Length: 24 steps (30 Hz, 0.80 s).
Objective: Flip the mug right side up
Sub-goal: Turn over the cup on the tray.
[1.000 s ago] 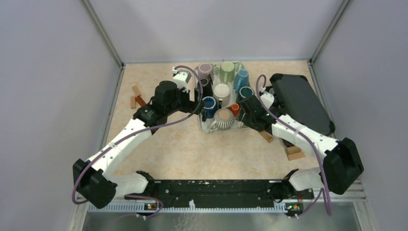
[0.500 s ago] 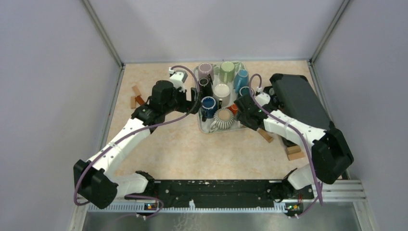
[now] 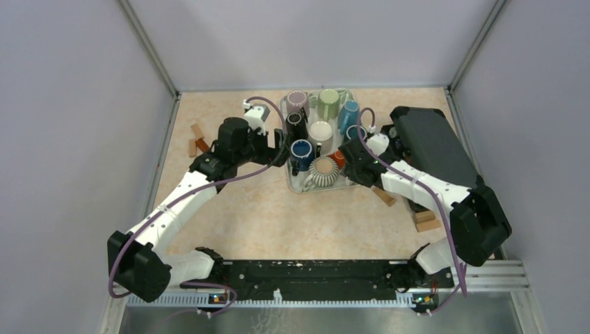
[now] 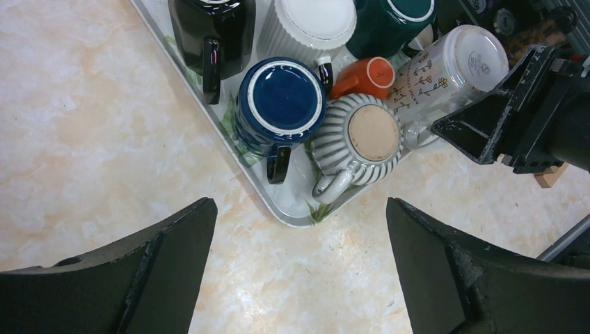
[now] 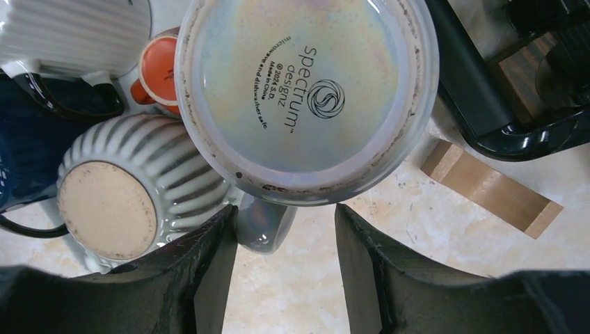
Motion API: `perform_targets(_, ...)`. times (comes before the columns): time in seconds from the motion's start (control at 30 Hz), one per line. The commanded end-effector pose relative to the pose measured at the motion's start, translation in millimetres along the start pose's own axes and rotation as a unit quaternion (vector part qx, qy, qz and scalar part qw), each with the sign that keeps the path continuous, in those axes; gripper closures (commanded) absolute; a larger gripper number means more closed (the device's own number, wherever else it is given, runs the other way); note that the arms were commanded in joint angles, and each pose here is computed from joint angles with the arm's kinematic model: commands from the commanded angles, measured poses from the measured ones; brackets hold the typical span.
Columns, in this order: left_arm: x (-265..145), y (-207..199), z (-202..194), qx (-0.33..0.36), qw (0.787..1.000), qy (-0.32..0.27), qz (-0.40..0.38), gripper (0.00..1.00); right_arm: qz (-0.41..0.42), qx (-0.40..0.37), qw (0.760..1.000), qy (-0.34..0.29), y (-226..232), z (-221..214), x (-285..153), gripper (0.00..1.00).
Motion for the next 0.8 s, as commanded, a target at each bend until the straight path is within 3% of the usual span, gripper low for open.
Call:
perform_targets(0.0,-2.4,-6.1,9.9,-0.005,1.0,-0.021,-0.022,0.02,0.01,-0.033,0.999,-0.03,-2.9,9.4,-5.7,0.48)
perform_targets(0.5,1.3,-6.6,7.4,-0.015,0.999,-0.011,-0.039,0.02,0.009,-0.059,0.997,-0.043,-9.3,14.4,-0.8,0.69)
perform_targets(0.77,2.9,-6.3,6.2,-0.016,0.999,-0.007,-0.042,0.01,0.007,-0.062,0.997,-0.041,-9.3,20.2,8.2,0.68)
Point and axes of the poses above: each gripper's point midway between its finger pads, its own x axis out along the fingers, its own y axis along the line the jaws close on, z = x × y, the point moved 2 cm from there along -x, back along the fingers, and after that the axes turned 9 degrees about -x, right-handed, at the moved point
